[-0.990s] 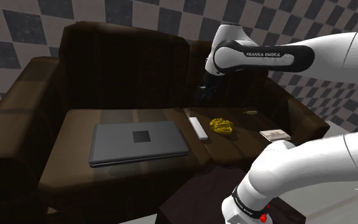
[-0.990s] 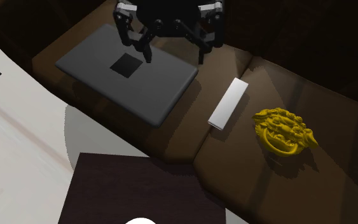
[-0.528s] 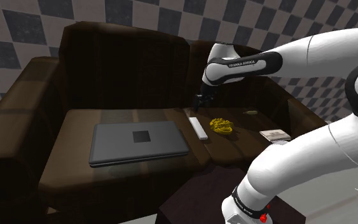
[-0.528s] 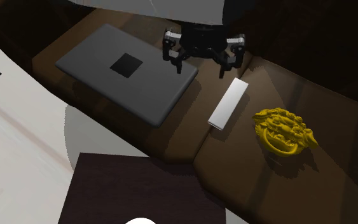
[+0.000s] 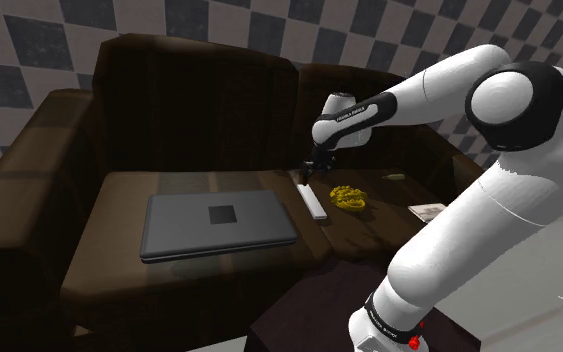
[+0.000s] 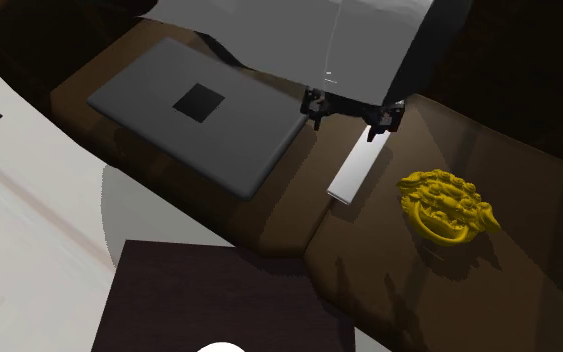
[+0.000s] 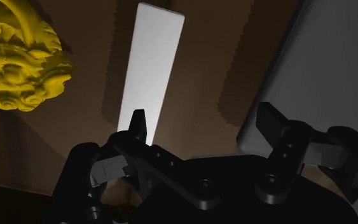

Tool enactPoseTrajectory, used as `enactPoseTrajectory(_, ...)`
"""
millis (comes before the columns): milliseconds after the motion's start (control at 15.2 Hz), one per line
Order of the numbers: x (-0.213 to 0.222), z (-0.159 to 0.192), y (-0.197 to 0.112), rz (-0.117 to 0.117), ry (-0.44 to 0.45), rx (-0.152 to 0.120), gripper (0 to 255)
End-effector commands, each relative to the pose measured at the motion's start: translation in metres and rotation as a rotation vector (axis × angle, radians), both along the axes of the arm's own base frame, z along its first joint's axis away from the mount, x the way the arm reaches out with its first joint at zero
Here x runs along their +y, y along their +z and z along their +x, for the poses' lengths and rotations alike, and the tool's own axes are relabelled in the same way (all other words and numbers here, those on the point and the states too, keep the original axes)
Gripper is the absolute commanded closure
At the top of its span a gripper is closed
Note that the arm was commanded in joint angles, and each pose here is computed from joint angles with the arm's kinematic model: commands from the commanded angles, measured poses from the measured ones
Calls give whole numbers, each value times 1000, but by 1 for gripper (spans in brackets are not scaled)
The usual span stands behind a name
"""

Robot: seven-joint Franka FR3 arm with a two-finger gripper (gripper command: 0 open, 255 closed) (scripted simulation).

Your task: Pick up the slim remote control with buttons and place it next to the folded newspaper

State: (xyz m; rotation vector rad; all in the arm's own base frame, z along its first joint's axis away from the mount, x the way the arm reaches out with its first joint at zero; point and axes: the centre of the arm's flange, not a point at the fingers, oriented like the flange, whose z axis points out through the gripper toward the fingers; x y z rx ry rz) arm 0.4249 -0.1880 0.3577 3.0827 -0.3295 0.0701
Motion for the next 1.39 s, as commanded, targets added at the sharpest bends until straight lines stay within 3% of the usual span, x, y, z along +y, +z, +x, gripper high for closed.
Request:
enactPoseTrajectory(0,-16,3,-20,2,-27,1,0)
enactPoseTrajectory(462,-69,22,-91,14,-116,6,0)
enactPoseTrajectory(924,-71,23,-128,14,-116,6,0)
enactPoseTrajectory(1320,-71,23,-131,14,-116,6,0)
